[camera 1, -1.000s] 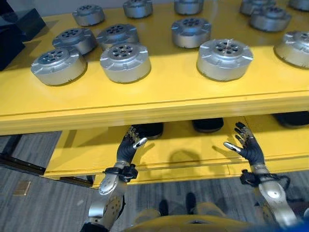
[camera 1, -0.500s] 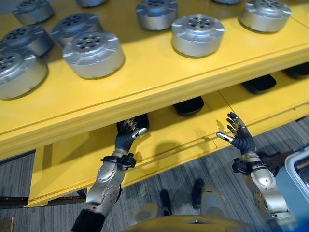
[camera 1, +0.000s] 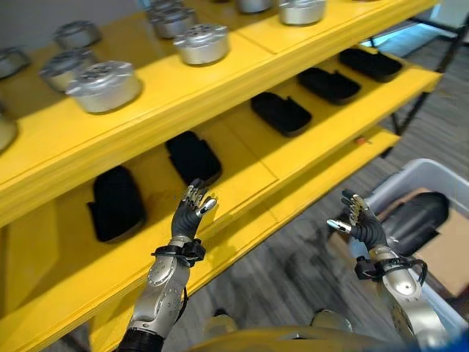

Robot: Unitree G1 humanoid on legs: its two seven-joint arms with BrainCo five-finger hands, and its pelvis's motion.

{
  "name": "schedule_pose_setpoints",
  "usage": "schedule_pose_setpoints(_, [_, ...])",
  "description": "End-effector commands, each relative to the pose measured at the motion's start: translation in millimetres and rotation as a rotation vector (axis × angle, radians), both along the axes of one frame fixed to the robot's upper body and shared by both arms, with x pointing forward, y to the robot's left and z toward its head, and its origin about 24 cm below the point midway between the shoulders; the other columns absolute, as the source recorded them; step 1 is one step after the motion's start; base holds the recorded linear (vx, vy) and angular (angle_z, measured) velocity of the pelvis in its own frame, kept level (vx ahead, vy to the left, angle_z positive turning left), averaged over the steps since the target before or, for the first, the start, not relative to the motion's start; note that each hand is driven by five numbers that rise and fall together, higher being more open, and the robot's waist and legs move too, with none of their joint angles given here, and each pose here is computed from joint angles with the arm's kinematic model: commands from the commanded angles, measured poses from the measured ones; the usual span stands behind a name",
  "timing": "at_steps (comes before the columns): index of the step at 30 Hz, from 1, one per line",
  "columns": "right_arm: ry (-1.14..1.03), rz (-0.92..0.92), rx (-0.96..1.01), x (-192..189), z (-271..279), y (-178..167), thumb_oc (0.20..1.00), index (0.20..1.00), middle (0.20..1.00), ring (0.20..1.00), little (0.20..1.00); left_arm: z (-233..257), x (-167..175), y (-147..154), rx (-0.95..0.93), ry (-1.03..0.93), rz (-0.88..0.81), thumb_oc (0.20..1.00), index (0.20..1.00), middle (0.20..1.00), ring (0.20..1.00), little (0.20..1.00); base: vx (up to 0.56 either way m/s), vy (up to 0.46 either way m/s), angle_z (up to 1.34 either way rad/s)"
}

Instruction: Move parts from the plastic box to the shelf.

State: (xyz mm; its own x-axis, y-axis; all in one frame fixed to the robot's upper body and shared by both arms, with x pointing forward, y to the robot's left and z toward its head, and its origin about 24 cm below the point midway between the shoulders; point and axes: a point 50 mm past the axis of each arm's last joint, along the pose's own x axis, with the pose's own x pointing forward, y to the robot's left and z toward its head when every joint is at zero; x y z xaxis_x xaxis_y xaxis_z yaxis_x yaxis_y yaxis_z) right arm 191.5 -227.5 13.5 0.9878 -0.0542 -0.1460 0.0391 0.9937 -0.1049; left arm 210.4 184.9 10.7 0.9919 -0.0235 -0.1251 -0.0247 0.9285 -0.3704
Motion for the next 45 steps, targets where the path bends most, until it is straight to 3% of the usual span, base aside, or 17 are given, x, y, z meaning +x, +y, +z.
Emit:
schedule_pose_setpoints(1, [-0.208, 0.025, 0.018, 13, 38, 7, 1.0, 1.0, 1.0, 1.0, 1.0, 24, 4, 4, -0.007, -0.113, -0.031, 1.0, 1.0, 1.0, 1.0, 1.0, 0.05, -0.399, -0.26])
schedule_pose_setpoints(12, [-0.144, -0.024, -0.046, -14, 32, -18, 1.0, 1.0, 1.0, 1.0, 1.0, 9, -3, -16, -0.034, -0.056, -0.11, 1.0, 1.0, 1.0, 1.0, 1.0, 0.0, -0.283, -0.15])
schedule_pose_setpoints(21, [-0.182, 0.083, -0.01, 8, 34, 1, 1.0, 1.0, 1.0, 1.0, 1.0, 9, -1, -15, -0.026, -0.089, -0.079, 1.0, 1.0, 1.0, 1.0, 1.0, 0.12, -0.022, -1.41])
schedule_pose_setpoints(45, [-0.181, 0.114, 0.007, 26, 32, 19, 1.0, 1.0, 1.0, 1.0, 1.0, 19, 11, -9, -0.014, -0.114, -0.031, 1.0, 1.0, 1.0, 1.0, 1.0, 0.12, 0.062, -0.12])
